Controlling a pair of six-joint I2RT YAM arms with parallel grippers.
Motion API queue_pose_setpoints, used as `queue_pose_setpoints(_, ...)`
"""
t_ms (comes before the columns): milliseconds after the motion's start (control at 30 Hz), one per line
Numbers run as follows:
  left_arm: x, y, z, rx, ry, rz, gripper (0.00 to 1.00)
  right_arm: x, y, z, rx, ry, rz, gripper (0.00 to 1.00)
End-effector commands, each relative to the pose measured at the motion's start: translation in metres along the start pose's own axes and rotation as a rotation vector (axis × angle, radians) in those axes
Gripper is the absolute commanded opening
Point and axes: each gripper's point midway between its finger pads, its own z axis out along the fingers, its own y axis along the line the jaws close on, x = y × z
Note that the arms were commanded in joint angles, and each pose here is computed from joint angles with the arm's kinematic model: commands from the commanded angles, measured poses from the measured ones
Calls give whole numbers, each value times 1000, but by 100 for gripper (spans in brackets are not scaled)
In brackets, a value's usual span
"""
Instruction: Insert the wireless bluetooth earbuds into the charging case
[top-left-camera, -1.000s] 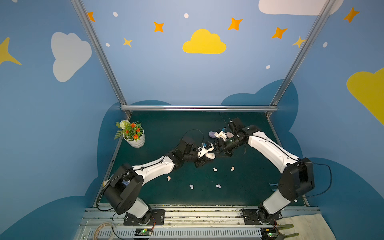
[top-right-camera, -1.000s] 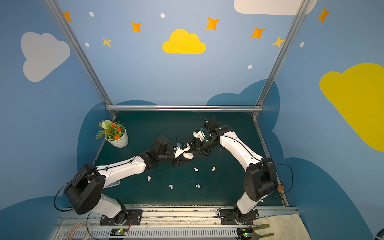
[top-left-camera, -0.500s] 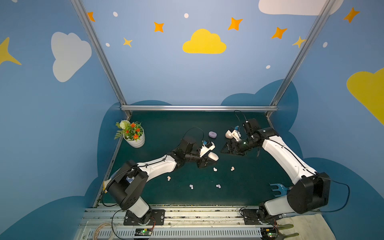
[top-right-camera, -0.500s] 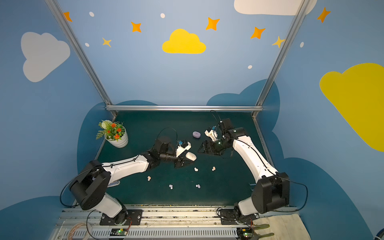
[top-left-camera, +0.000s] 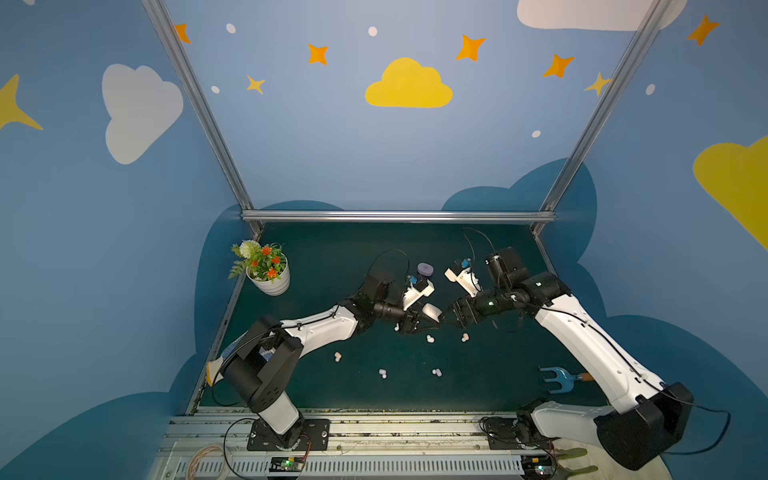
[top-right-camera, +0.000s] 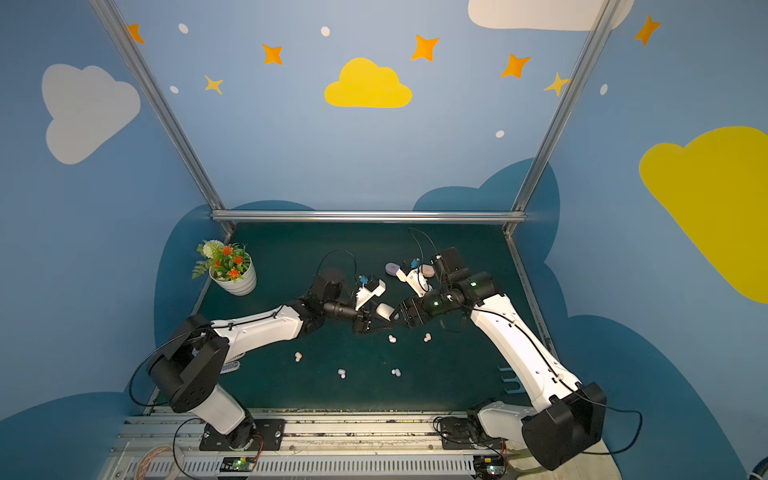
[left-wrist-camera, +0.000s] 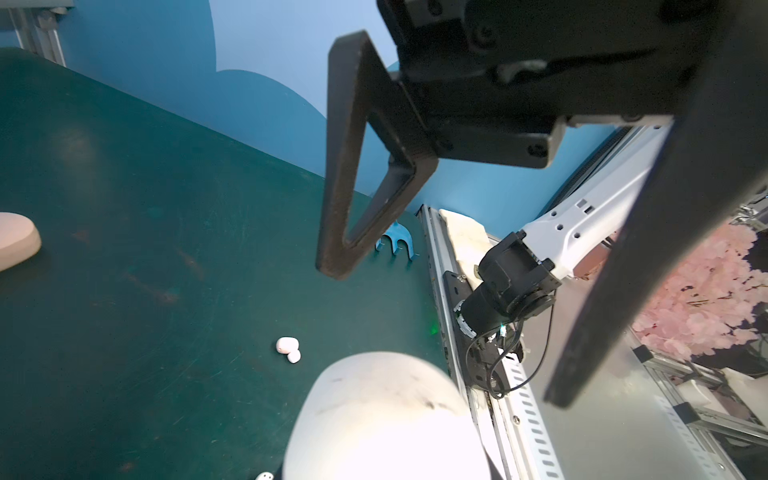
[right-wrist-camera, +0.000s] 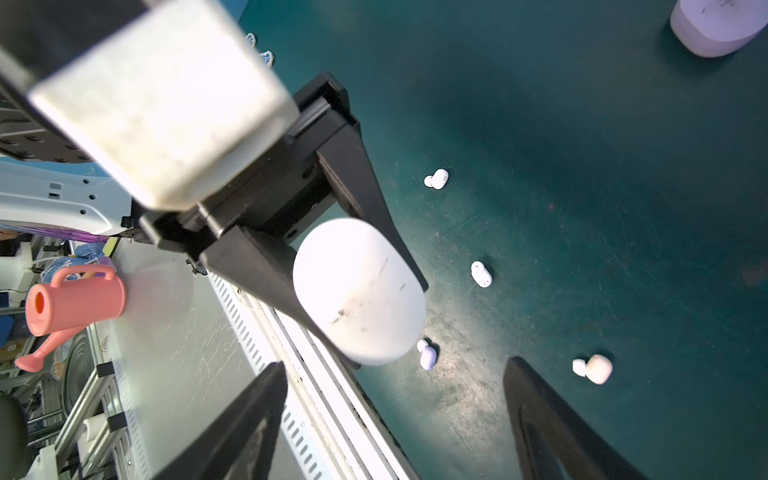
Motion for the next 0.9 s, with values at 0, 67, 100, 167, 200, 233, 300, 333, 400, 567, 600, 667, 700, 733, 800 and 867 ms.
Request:
queue_pose_setpoints(0, -15, -8, -1, 38, -26, 37, 26, -1, -3, 7, 16, 12, -31, 80)
queue_pose_setpoints(67, -13, -7, 0, 36, -23, 37, 26, -3, -2, 9, 14, 15, -40, 80)
queue_pose_setpoints(100, -13, -8, 0, 39, -21, 39, 26, -3, -2, 11, 14, 16, -43, 80)
queue_pose_setpoints(167, -13, -9, -1, 39, -19, 42, 26, -4, -4, 13, 22, 22, -46, 80)
queue_pose_setpoints(200, -13, -10, -1, 41, -17, 44, 26, -4, -5, 14, 27, 24, -43, 80)
queue_pose_setpoints(233, -13, -10, -1, 41, -16, 47, 26, -4, -7, 16, 34, 27, -38, 80)
queue_pose_setpoints(300, -12, -11, -1, 43, -12, 50, 26, -4, -9, 17, 43, 30, -35, 80)
queue_pose_setpoints(333, -12, -11, -1, 42, -10, 53, 26, -5, -11, 17, 47, 29, -33, 80)
queue_pose_setpoints(400, -11, -13, 0, 43, -4, 57, 26, -5, -13, 18, 58, 30, -25, 80)
queue_pose_setpoints(567, -9, -15, 0, 45, 5, 66, 26, -6, -24, 13, 112, 44, -6, 80)
queue_pose_setpoints(600, -9, -15, 0, 43, 6, 67, 26, -6, -26, 12, 121, 46, -4, 80)
queue_pose_setpoints(667, -9, -16, 1, 45, 8, 68, 26, -7, -29, 10, 132, 42, 1, 80)
queue_pose_setpoints(700, -8, -16, 1, 41, 11, 69, 26, -6, -32, 10, 142, 42, 10, 80)
queue_pose_setpoints(733, -7, -16, 2, 39, 15, 70, 26, -7, -33, 9, 149, 39, 13, 80)
queue_pose_setpoints(800, -6, -16, 2, 38, 19, 71, 26, -8, -36, 8, 160, 37, 17, 80)
queue_pose_setpoints(867, -7, -18, 2, 41, 18, 76, 26, -8, -39, 8, 172, 36, 27, 80)
